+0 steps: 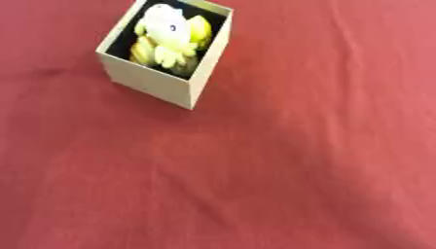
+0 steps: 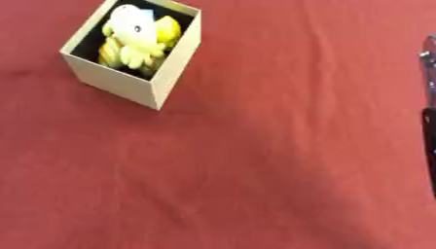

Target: Pick up objects on the table and place them in the box.

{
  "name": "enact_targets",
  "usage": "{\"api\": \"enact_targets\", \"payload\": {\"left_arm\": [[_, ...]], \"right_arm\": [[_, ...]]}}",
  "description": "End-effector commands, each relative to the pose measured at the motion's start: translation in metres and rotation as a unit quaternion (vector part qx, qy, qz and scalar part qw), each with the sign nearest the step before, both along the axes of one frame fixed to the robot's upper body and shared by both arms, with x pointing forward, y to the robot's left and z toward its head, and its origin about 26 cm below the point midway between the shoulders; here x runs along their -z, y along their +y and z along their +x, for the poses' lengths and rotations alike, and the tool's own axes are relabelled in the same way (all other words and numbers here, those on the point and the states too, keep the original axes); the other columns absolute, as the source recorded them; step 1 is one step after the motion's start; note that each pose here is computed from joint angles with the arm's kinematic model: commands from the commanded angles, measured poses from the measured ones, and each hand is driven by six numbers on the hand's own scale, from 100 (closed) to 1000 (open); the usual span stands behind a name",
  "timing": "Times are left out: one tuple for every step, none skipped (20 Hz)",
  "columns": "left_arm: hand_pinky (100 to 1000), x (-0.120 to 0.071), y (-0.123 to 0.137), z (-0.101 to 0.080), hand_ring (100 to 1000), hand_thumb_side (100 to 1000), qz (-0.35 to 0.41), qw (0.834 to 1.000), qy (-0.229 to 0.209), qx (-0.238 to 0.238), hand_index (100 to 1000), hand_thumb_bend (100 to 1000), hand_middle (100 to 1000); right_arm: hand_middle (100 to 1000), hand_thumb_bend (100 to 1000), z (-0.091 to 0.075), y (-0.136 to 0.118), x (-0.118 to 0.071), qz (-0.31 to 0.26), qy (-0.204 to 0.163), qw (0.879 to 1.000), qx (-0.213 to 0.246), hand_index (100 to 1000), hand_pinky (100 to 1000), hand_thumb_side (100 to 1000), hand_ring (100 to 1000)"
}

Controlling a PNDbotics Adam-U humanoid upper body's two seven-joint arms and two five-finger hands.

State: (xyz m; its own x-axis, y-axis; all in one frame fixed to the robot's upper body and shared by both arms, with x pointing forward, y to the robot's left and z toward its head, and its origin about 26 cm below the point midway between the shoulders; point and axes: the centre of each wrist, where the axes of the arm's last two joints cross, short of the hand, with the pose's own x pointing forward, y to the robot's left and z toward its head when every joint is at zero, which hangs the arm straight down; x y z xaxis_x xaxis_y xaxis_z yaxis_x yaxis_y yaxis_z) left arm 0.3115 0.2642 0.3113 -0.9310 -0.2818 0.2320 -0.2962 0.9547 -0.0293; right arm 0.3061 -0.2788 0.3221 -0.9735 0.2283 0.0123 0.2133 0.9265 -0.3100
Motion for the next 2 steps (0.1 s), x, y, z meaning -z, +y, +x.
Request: {"api": "enact_targets", "payload": {"left_arm": [[761,-0.0058,0.0019,-0.0045,773,696,-0.006,1.0,-0.03,0.006,893,337,753],[761,-0.0055,0.0015,-0.0044,773,695,-0.006,0.999,-0.033,0.008,893,338,753]], "right_arm": [[777,100,-0.0047,-0.0007,-0.0081,-0.006,-0.026,1.0,-0.007,829,875,602,950],[777,100,-0.0046,-0.0005,-0.0078,-0.007,-0.028,1.0,-0.009,829,876,603,950]]}}
